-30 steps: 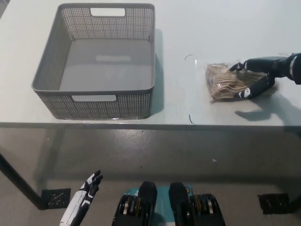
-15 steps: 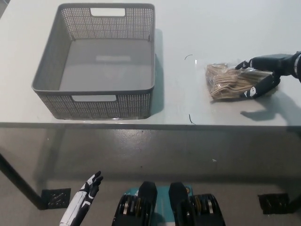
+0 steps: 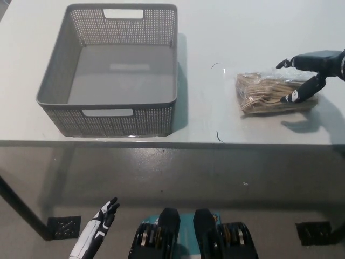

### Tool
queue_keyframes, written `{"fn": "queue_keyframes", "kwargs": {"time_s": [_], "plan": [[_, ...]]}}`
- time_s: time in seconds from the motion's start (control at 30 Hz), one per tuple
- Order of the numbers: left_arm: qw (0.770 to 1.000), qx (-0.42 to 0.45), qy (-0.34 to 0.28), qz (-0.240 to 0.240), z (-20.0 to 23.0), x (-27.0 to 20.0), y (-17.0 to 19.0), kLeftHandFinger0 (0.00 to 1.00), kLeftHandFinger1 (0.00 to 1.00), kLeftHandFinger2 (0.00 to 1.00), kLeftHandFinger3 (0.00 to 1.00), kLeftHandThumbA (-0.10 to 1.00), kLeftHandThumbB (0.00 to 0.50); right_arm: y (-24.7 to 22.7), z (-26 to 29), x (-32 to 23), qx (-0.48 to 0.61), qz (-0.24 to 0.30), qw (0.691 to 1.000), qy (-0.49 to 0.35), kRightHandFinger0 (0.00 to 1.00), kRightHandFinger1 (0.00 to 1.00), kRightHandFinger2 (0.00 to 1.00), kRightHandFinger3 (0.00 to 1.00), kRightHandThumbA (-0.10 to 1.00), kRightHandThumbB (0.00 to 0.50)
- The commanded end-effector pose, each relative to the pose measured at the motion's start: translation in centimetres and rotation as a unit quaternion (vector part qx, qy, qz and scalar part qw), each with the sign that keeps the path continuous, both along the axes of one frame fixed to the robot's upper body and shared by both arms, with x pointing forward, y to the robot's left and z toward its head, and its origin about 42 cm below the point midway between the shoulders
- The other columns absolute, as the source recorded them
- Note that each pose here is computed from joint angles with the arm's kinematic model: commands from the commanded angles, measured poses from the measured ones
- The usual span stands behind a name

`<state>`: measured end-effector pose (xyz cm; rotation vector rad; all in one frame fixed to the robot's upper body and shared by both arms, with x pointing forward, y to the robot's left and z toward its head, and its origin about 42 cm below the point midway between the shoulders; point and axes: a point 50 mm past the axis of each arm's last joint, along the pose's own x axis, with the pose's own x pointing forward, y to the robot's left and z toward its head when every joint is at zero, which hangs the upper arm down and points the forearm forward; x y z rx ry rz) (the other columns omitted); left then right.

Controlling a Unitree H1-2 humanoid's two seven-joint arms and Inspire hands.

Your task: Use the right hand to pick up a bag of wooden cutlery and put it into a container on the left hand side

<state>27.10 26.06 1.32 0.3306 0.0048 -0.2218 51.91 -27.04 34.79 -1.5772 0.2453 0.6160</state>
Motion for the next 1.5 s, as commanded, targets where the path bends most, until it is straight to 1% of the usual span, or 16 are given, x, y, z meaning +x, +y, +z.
{"fn": "queue_keyframes", "kwargs": {"time_s": [0.0,0.13,0.2,0.6,0.7,0.83,0.93,1.03,1.17,1.2,1.3,1.33,1.37,1.4,1.43,1.47], "plan": [[1.0,0.008,-0.023,-0.01,0.6,0.2,0.5,1.0,1.0,1.0,1.0,1.0,0.446,-0.1,2.9,0.8,-0.014,-0.006,0.999,-0.035,1.0,1.0,1.0,1.0,0.72,0.5],[0.999,0.014,-0.026,-0.012,0.8,0.3,0.5,1.0,1.0,1.0,1.0,1.0,0.439,-0.1,2.4,1.2,-0.016,-0.014,0.999,-0.03,1.0,1.0,1.0,1.0,0.71,0.5],[1.0,0.011,-0.025,-0.012,0.8,0.4,0.6,1.0,1.0,1.0,1.0,1.0,0.455,-0.3,1.8,1.5,-0.015,-0.021,0.999,-0.024,1.0,1.0,1.0,1.0,0.71,0.5],[0.999,0.015,-0.026,-0.017,0.7,0.3,0.4,1.0,1.0,1.0,1.0,1.0,0.453,-0.9,-2.9,3.5,-0.025,-0.043,0.999,0.005,1.0,1.0,1.0,1.0,0.71,0.5],[0.999,0.018,-0.026,-0.018,0.8,0.4,0.4,1.0,1.0,1.0,1.0,1.0,0.463,-0.8,-4.1,3.7,-0.021,-0.052,0.998,0.013,1.0,1.0,1.0,1.0,0.66,0.5],[0.999,0.019,-0.028,-0.022,0.9,0.7,0.4,1.0,1.0,1.0,1.0,1.0,0.462,-0.8,-4.9,3.9,-0.021,-0.05,0.998,0.011,1.0,1.0,1.0,1.0,0.66,0.5],[0.999,0.024,-0.032,-0.024,1.1,1.0,0.3,1.0,1.0,1.0,1.0,1.0,0.471,-0.5,-4.8,4.2,-0.015,-0.047,0.999,0.006,1.0,1.0,1.0,1.0,0.64,0.5],[0.999,0.029,-0.037,-0.026,1.3,1.3,0.3,1.0,1.0,1.0,1.0,1.0,0.468,0.0,-4.5,4.5,-0.013,-0.045,0.999,0.002,1.0,1.0,1.0,1.0,0.62,0.5],[0.998,0.033,-0.039,-0.03,1.4,1.4,0.2,1.0,1.0,1.0,1.0,1.0,0.476,0.4,-4.8,4.5,-0.01,-0.037,0.999,-0.006,1.0,1.0,1.0,1.0,0.64,0.5],[0.998,0.033,-0.038,-0.033,1.3,1.3,0.1,1.0,1.0,1.0,1.0,1.0,0.468,0.6,-5.3,4.6,-0.002,-0.028,0.999,-0.016,1.0,1.0,1.0,1.0,0.64,0.5],[0.998,0.037,-0.039,-0.037,1.4,1.3,0.1,1.0,1.0,1.0,1.0,1.0,0.453,1.2,-6.9,4.7,0.016,-0.018,0.998,-0.057,1.0,1.0,1.0,1.0,0.54,0.5],[0.998,0.037,-0.039,-0.037,1.4,1.4,0.1,1.0,1.0,1.0,1.0,1.0,0.452,1.3,-7.3,4.8,0.02,-0.016,0.997,-0.068,1.0,1.0,1.0,1.0,0.54,0.5],[0.998,0.043,-0.042,-0.036,1.5,1.5,0.1,1.0,1.0,1.0,1.0,1.0,0.452,1.4,-7.8,4.8,0.051,-0.014,0.995,-0.084,1.0,1.0,1.0,1.0,0.42,0.48],[0.998,0.042,-0.042,-0.036,1.5,1.5,0.1,1.0,1.0,1.0,1.0,1.0,0.448,1.4,-8.1,4.8,0.063,-0.014,0.993,-0.095,1.0,1.0,1.0,1.0,0.31,0.431],[0.998,0.04,-0.042,-0.037,1.5,1.5,0.2,1.0,1.0,1.0,1.0,1.0,0.447,1.5,-8.4,4.8,0.077,-0.015,0.991,-0.109,1.0,1.0,1.0,1.0,0.29,0.446],[0.997,0.043,-0.044,-0.037,1.6,1.5,0.2,1.0,1.0,1.0,1.0,1.0,0.446,1.5,-9.2,4.7,0.07,-0.009,0.982,-0.174,0.36,0.43,0.5,0.6,0.04,0.231]]}}
